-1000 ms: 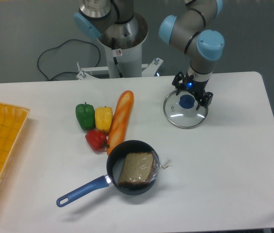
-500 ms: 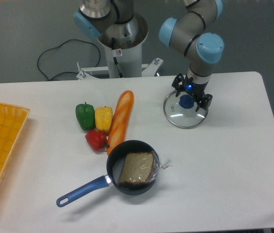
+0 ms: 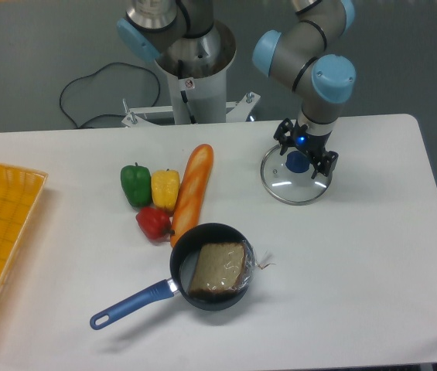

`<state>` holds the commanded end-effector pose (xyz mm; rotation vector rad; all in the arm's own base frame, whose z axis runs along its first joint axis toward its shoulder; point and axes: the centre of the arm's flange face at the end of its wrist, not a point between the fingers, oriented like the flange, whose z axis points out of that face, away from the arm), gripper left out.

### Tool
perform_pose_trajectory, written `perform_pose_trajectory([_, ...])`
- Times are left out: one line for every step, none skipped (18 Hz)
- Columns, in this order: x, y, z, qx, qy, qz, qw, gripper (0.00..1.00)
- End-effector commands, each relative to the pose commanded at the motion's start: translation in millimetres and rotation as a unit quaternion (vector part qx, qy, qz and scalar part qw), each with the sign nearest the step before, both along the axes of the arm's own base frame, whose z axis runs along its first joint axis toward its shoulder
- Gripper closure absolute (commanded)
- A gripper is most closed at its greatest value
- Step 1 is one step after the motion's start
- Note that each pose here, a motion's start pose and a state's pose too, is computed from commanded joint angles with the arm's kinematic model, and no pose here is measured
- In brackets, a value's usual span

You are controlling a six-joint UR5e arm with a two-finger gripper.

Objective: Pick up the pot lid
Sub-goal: 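Close the gripper on the blue knob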

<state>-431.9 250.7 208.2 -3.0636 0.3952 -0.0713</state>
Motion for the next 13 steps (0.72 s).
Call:
perform_pose_trajectory([0.0, 0.0, 0.0, 0.000, 0.000, 0.000, 1.0000, 0.06])
perform_pose_trajectory([-0.6, 0.2, -0.1, 0.000, 0.000, -0.001, 1.0000, 0.08])
perform_pose_trajectory([-0.6, 0.2, -0.1, 0.000, 0.000, -0.002, 1.0000, 0.11])
perform_pose_trajectory([-0.6, 0.2, -0.1, 0.000, 0.000, -0.002, 1.0000, 0.15])
perform_pose_trajectory([-0.7, 0.2, -0.9, 0.000, -0.001, -0.003, 1.0000, 0.15])
perform_pose_trajectory([-0.7, 0.2, -0.9, 0.000, -0.001, -0.003, 1.0000, 0.15])
perform_pose_trajectory([-0.7, 0.2, -0.9, 0.000, -0.001, -0.004, 1.0000, 0.15])
perform_pose_trajectory([-0.7, 0.2, -0.9, 0.000, -0.001, -0.003, 1.0000, 0.16])
perform_pose_trajectory([-0.7, 0.2, -0.9, 0.000, -0.001, -0.004, 1.0000, 0.17])
perform_pose_trajectory([-0.7, 0.2, -0.9, 0.000, -0.001, -0.003, 1.0000, 0.18])
perform_pose_trajectory([-0.7, 0.2, -0.9, 0.000, -0.001, -0.003, 1.0000, 0.18])
perform_pose_trajectory([-1.2, 0.3, -0.3, 0.000, 0.000, -0.004, 1.0000, 0.19])
perform_pose_trajectory([-1.1, 0.3, -0.4, 0.000, -0.001, -0.004, 1.0000, 0.20])
